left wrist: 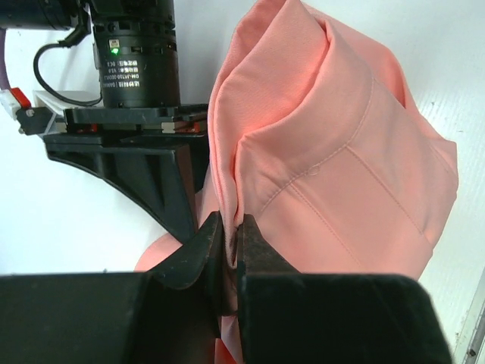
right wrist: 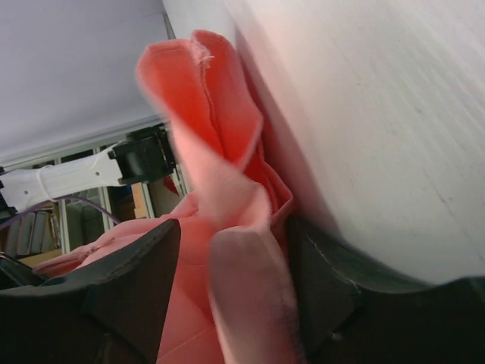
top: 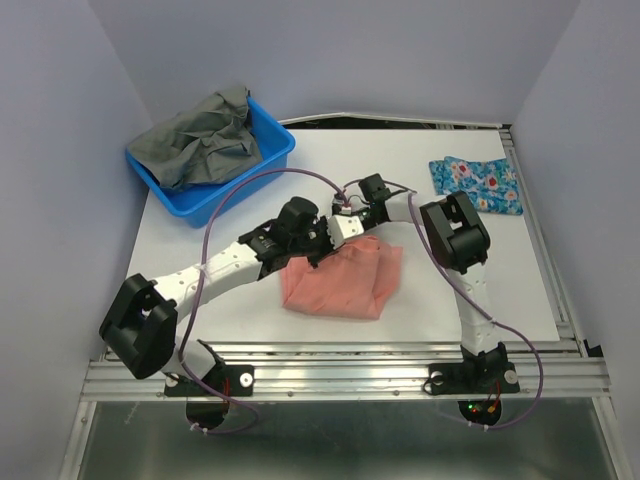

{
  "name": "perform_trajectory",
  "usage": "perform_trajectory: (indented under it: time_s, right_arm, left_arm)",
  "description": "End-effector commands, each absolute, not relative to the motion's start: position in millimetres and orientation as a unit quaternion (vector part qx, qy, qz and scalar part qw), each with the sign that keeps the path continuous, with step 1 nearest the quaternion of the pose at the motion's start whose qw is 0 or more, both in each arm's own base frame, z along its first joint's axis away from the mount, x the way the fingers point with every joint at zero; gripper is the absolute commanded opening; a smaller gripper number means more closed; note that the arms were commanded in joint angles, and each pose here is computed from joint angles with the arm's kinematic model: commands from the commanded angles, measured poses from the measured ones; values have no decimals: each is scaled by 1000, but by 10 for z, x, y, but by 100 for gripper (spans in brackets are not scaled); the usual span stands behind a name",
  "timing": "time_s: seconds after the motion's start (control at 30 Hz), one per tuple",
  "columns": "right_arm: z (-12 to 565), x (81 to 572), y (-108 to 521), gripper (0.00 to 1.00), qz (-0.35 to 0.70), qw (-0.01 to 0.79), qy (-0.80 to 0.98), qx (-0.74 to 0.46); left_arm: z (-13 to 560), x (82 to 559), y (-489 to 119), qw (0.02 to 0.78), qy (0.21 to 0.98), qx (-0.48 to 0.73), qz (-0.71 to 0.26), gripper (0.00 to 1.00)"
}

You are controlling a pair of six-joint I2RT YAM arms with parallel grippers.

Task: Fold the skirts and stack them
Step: Fold the skirt

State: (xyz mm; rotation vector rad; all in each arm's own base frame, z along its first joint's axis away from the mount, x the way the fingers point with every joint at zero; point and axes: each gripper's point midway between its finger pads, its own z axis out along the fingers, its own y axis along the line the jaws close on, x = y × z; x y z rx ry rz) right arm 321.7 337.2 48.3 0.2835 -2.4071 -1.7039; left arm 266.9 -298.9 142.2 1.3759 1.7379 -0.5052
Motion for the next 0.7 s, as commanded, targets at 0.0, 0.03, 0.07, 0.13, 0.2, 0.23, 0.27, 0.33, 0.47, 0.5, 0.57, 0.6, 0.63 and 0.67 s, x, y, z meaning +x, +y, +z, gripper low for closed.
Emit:
perform_trajectory:
  time_s: [0.0,0.03,0.07,0.13,0.2,0.23,0.27,0.33,0.47,0.5,0.57,0.6,0.63,0.67]
  right_arm:
    - [474,3206,3443,65,-573,127,-808,63]
    - [482,3231,3453,70,-571,125,-809,61]
    - [495,3258,3465,73,-571,121,-810,61]
    - [531,3338,3495,82,-569,107,-813,66]
    - [554,3433,3477,88,-567,91,-816,65]
    - [589,3515,3464,90,-568,79,-817,68]
    - [580,3545,3471,98,-565,74,-819,68]
    - [570,3637,3435,100,-564,62,-821,66]
    - [553,3956,3254,100,-556,20,-829,55]
    - [556,4023,3209,100,-555,10,-830,54]
    - [578,4159,3113,100,-553,-8,-832,49]
    - [626,4280,3002,100,-552,-27,-832,46]
    - [648,4341,2941,100,-550,-37,-833,43]
    - [678,4393,2875,100,-549,-46,-833,40]
  left_arm:
    - [1554,2829,-2999,464,686,531,-179,0]
    - [1541,2854,-2989,466,688,528,-174,0]
    - [1544,2875,-3005,472,685,527,-174,0]
    - [1468,2879,-3018,466,688,528,-174,0]
    - [1322,2921,-3040,448,700,529,-171,0]
    - [1259,2935,-3042,440,705,530,-170,0]
    - [1202,2950,-3055,434,708,531,-169,0]
    - [1050,2995,-3088,414,718,533,-168,0]
    - [765,3125,-3125,366,751,524,-166,1]
    - [782,3186,-3147,362,757,519,-166,3]
    - [697,3262,-3104,344,771,511,-161,6]
    - [644,3295,-3105,330,781,503,-166,10]
    - [617,3326,-3079,324,787,497,-168,13]
    - [595,3346,-3062,317,792,492,-170,15]
